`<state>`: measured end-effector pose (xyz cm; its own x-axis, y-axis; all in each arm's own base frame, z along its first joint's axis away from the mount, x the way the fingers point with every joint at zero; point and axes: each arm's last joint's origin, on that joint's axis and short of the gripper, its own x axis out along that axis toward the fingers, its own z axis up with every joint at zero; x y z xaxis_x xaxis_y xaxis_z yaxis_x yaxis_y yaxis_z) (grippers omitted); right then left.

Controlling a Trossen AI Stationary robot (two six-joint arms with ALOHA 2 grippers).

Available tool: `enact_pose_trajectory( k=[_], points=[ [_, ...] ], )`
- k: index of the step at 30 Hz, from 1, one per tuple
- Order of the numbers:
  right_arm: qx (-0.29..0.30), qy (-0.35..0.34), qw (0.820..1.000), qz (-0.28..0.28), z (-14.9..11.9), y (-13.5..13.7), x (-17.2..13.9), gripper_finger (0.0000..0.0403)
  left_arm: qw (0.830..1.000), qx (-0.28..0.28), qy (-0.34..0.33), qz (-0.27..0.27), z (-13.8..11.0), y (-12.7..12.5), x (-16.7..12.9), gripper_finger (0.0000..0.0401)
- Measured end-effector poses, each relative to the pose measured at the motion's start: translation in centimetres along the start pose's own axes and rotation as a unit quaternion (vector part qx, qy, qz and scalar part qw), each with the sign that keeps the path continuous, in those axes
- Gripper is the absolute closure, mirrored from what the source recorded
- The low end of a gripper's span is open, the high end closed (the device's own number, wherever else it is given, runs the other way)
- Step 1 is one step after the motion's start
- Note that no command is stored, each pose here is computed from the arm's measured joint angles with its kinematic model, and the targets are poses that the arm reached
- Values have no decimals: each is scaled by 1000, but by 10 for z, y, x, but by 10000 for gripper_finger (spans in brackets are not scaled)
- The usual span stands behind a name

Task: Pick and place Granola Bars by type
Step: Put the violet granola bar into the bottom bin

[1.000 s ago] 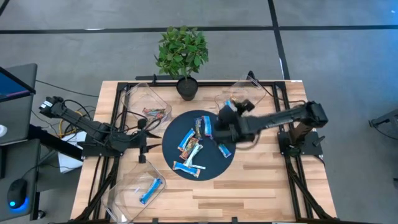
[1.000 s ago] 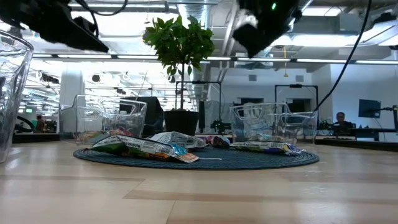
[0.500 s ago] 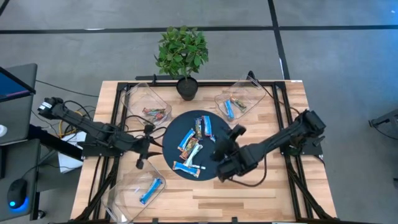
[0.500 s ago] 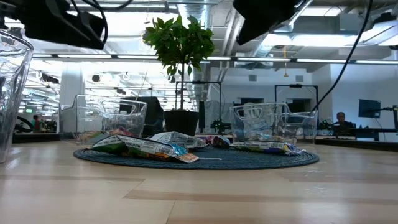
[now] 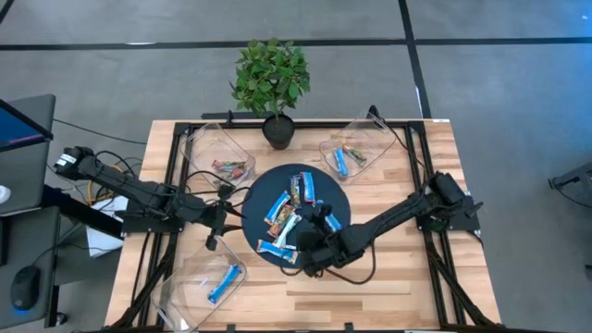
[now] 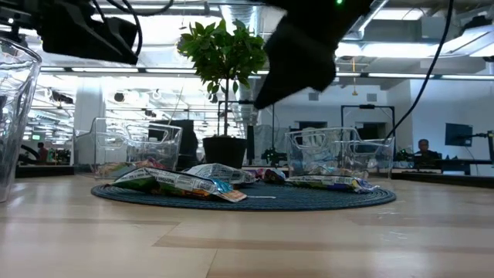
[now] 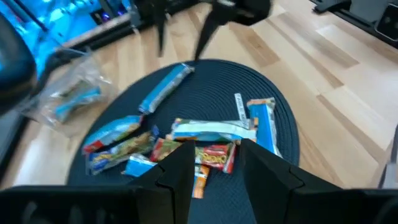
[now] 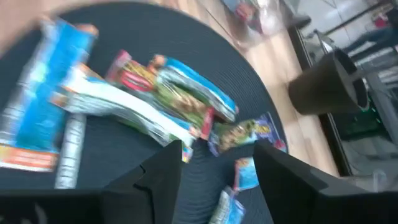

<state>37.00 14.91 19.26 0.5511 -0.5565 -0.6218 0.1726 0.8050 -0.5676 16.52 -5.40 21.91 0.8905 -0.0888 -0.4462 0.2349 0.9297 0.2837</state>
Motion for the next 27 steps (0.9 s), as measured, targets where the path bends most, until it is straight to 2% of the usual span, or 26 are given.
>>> enact_pose_trajectory(
  k=[4, 9, 15, 20, 23, 27],
  points=[
    [14, 5, 1000, -12, 1, -7, 6, 218, 999, 1, 21, -26, -5, 3, 13, 278],
    [8, 19, 999, -31, -1, -14, 7, 226, 997, 9, 62, -34, 3, 9, 33, 278],
    [27, 81, 989, -119, -21, -32, 10, 236, 994, 30, 103, -36, 21, 17, 59, 278],
    [91, 147, 961, -217, -47, -56, -2, 243, 985, 12, 167, -32, 33, 31, 84, 278],
    [128, 141, 946, -264, -54, -62, -13, 245, 977, 37, 209, -33, 38, 43, 100, 278],
    [113, 108, 950, -269, -63, -49, -23, 245, 965, 77, 249, -38, 40, 62, 121, 278]
  ],
)
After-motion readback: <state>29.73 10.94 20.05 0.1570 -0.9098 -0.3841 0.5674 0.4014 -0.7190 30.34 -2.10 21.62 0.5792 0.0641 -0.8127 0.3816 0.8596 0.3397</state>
